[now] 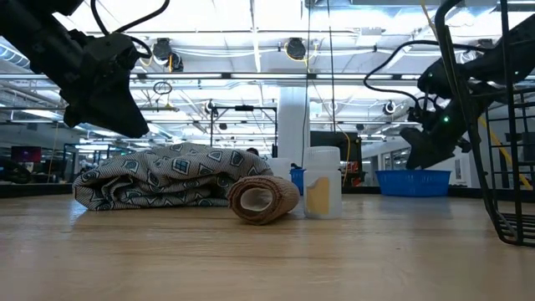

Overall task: Pick & Place Medicine items
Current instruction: Put the top white medicine bottle into the right blue bin

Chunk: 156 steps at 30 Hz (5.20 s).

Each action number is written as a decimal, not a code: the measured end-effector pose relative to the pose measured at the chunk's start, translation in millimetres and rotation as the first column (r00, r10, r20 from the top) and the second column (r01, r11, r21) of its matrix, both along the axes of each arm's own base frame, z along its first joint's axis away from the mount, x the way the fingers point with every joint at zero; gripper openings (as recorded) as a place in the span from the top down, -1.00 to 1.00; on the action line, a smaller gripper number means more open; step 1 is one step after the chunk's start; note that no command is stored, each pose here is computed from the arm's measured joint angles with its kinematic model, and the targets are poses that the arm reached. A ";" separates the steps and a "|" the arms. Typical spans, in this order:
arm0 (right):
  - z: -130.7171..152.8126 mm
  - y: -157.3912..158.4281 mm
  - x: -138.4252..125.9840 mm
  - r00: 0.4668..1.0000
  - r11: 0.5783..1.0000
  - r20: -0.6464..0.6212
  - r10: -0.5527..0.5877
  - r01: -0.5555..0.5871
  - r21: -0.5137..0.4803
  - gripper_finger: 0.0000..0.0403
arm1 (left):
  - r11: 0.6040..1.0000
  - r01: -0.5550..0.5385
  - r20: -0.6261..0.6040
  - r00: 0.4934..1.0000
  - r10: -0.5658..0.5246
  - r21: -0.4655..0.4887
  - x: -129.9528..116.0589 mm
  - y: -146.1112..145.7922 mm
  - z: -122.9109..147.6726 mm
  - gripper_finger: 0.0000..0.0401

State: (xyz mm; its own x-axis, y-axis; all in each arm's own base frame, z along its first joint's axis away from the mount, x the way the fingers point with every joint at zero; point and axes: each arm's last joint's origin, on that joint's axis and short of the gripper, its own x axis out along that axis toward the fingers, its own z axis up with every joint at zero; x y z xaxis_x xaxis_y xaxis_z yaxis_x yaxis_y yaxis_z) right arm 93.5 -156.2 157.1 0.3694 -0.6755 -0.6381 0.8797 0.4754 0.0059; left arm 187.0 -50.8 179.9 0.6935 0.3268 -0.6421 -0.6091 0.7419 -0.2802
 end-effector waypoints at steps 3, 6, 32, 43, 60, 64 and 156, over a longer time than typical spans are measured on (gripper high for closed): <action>-3.5 1.3 -0.5 1.000 1.000 0.013 0.007 -0.007 -0.008 0.31 | 1.000 0.000 0.000 1.000 0.000 0.000 0.0 0.0 0.0 0.44; -4.1 1.6 -0.6 1.000 1.000 0.011 0.010 -0.010 -0.011 0.27 | 1.000 0.000 0.000 1.000 0.000 0.000 0.0 0.0 0.0 0.44; 62.1 31.8 5.7 0.968 0.955 0.197 0.159 -0.100 -0.280 -0.08 | 1.000 0.000 0.000 1.000 0.000 0.000 0.0 0.0 0.0 0.44; 111.0 83.5 59.9 0.775 0.842 0.343 0.530 -0.436 -0.317 -0.08 | 1.000 0.000 0.000 1.000 0.000 0.000 0.0 0.0 0.0 0.44; 97.5 171.6 193.0 0.531 0.501 -0.042 0.847 -0.820 -0.276 -0.32 | 1.000 0.000 0.000 1.000 0.000 0.000 0.0 0.1 0.1 0.44; 76.3 174.3 214.2 0.519 0.494 -0.095 0.850 -0.846 -0.201 -0.46 | 1.000 0.000 0.000 1.000 0.000 0.000 0.0 0.0 0.1 0.44; 160.3 -17.2 62.8 0.988 0.955 0.118 0.098 -0.060 -0.292 0.35 | 0.999 0.002 0.120 0.993 0.003 -0.043 8.0 -2.8 8.2 0.44</action>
